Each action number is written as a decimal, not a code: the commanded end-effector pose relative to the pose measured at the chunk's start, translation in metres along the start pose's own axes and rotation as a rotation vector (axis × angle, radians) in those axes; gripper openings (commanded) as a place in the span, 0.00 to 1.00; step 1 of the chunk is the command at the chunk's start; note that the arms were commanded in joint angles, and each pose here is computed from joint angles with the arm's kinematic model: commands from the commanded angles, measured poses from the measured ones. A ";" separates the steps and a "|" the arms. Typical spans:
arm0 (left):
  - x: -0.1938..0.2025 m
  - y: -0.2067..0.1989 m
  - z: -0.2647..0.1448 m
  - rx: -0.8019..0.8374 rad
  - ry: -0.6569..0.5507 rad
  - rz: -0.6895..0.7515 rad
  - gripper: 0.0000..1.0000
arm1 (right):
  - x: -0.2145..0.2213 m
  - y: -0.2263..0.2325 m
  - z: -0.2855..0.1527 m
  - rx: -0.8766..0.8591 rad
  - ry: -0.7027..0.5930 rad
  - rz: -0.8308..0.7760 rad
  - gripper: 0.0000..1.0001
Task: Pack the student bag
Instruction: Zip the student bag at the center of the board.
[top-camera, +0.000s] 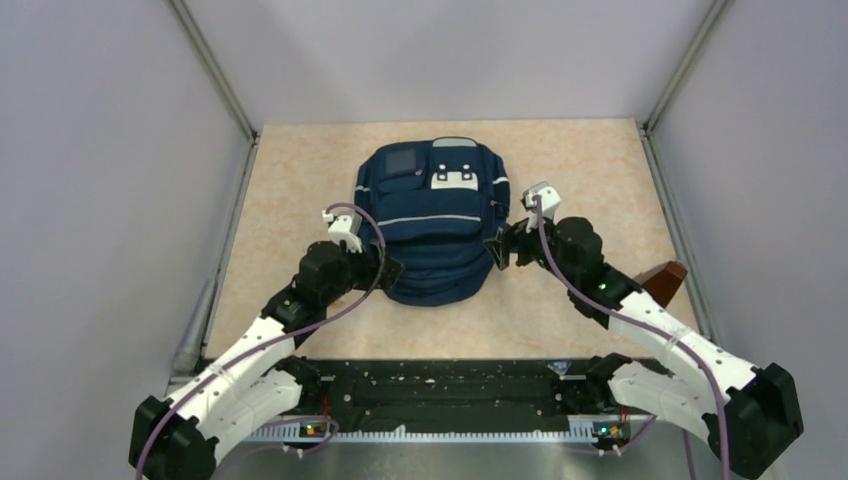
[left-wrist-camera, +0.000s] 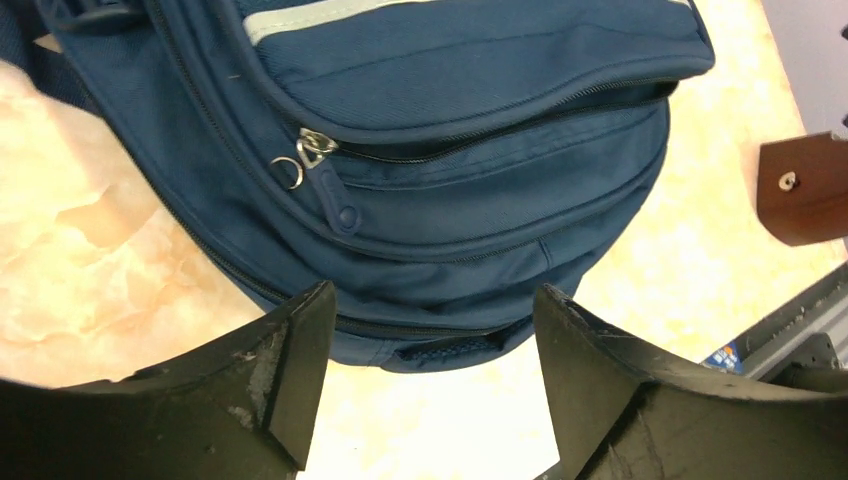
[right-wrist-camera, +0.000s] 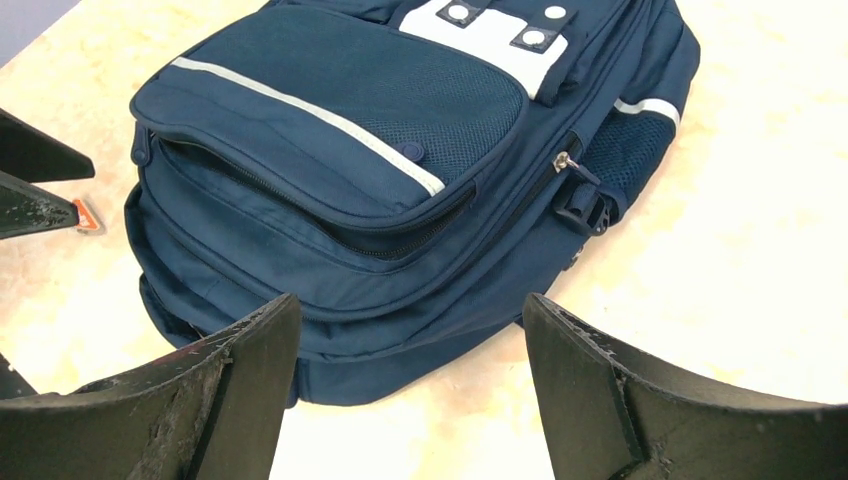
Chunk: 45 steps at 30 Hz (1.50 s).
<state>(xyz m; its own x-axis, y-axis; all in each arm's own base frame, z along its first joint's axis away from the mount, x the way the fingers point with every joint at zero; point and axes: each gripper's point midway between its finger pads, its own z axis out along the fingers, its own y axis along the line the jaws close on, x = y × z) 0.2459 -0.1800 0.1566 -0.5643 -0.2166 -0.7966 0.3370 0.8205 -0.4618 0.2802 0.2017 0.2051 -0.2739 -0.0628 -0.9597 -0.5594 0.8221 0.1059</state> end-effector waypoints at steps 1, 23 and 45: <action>-0.035 -0.001 0.001 -0.022 -0.155 -0.052 0.69 | -0.024 -0.001 -0.004 0.008 -0.094 0.029 0.80; -0.042 0.029 0.032 -0.149 -0.121 -0.021 0.41 | -0.026 0.000 -0.007 0.007 -0.112 0.035 0.79; -0.014 0.040 0.049 -0.170 -0.030 -0.087 0.27 | -0.026 -0.002 -0.010 0.016 -0.114 0.038 0.79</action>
<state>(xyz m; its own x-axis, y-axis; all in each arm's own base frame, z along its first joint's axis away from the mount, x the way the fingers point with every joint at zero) 0.2946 -0.1680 0.1206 -0.5882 -0.2711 -0.7619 0.1598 0.8846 -0.4381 0.2785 0.1988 0.2159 -0.2508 -0.0094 -0.9680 -0.5437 0.8287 0.1328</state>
